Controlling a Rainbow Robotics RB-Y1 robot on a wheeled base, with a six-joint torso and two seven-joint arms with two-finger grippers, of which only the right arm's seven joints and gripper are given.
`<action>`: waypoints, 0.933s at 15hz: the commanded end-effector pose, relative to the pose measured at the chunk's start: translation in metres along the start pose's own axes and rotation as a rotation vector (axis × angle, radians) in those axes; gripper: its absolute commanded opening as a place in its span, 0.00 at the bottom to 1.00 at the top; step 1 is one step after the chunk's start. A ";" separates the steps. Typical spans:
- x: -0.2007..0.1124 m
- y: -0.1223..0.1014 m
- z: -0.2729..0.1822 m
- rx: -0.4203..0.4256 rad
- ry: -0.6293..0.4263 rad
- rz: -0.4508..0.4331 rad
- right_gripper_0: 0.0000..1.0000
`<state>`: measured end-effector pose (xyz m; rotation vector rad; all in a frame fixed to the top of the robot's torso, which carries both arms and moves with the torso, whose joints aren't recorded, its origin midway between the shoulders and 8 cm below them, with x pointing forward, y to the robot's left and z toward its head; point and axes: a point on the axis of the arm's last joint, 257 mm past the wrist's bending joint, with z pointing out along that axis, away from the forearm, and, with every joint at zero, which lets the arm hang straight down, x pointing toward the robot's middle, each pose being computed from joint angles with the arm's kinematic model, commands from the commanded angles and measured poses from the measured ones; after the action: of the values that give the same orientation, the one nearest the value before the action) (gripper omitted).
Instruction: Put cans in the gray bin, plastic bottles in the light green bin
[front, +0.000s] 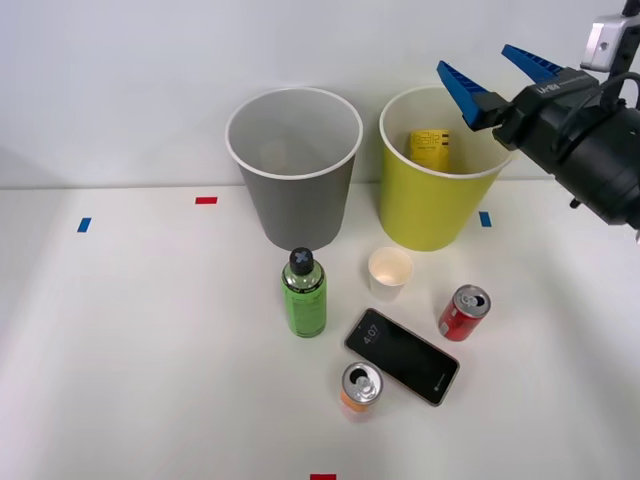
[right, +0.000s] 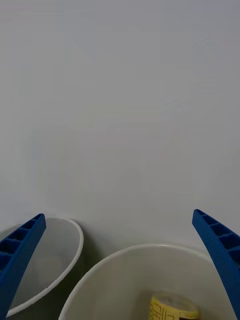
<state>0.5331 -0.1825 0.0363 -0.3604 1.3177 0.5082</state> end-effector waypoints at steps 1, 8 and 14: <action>-0.007 0.008 -0.057 0.026 -0.008 0.001 1.00; 0.029 0.007 -0.174 0.258 -0.042 0.100 1.00; 0.082 0.001 -0.223 0.434 0.012 0.171 1.00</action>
<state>0.3679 -0.2877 -0.0825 0.0974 1.4187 0.3598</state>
